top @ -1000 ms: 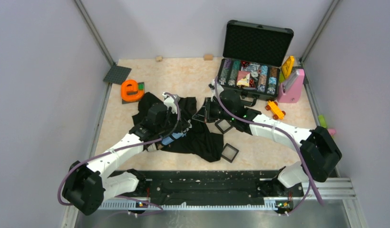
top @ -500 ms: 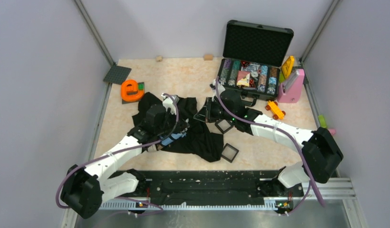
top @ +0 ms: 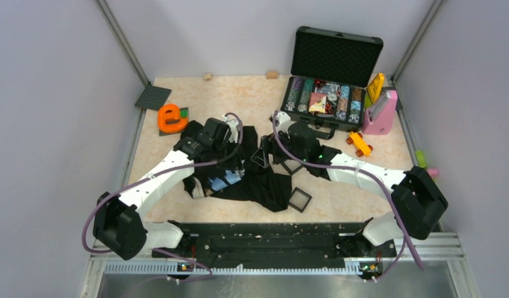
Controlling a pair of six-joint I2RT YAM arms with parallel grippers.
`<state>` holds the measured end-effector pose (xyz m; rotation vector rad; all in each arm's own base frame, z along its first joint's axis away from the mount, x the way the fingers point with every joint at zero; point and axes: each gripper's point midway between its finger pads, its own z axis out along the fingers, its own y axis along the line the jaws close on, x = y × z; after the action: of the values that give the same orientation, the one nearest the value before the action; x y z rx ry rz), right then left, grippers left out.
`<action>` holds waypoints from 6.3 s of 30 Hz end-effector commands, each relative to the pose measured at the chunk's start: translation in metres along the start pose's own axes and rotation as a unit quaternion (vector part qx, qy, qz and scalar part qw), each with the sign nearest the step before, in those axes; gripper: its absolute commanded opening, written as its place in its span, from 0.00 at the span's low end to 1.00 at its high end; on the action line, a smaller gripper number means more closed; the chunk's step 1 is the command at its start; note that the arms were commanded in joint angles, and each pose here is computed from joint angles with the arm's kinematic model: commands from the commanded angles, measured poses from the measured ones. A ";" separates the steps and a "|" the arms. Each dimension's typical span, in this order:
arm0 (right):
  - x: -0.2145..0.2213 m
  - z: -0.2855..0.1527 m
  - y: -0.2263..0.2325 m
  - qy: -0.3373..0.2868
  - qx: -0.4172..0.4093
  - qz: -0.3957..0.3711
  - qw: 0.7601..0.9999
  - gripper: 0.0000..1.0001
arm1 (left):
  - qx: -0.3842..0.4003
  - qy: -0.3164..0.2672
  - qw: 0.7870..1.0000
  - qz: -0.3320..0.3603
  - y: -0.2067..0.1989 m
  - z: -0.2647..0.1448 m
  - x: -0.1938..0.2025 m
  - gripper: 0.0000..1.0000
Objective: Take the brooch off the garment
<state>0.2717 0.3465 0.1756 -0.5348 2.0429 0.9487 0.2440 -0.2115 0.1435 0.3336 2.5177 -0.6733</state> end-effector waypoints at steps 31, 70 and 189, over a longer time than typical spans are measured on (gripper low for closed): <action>0.012 -0.025 0.070 -0.148 -0.285 -0.371 0.871 0.40 | 0.079 0.031 0.924 0.373 -0.026 -0.034 0.001 0.00; 0.027 -0.007 0.069 -0.137 -0.317 -0.336 0.876 0.00 | 0.105 -0.075 0.890 0.437 -0.050 -0.062 -0.005 0.32; -0.013 -0.094 0.084 -0.225 -0.214 -0.178 0.934 0.64 | 0.252 -0.433 0.836 0.226 -0.062 -0.104 -0.038 0.00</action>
<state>0.1832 0.3322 0.2266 -0.9251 1.2517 1.0652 0.2250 -0.2058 0.2245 0.2585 1.6994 -1.1188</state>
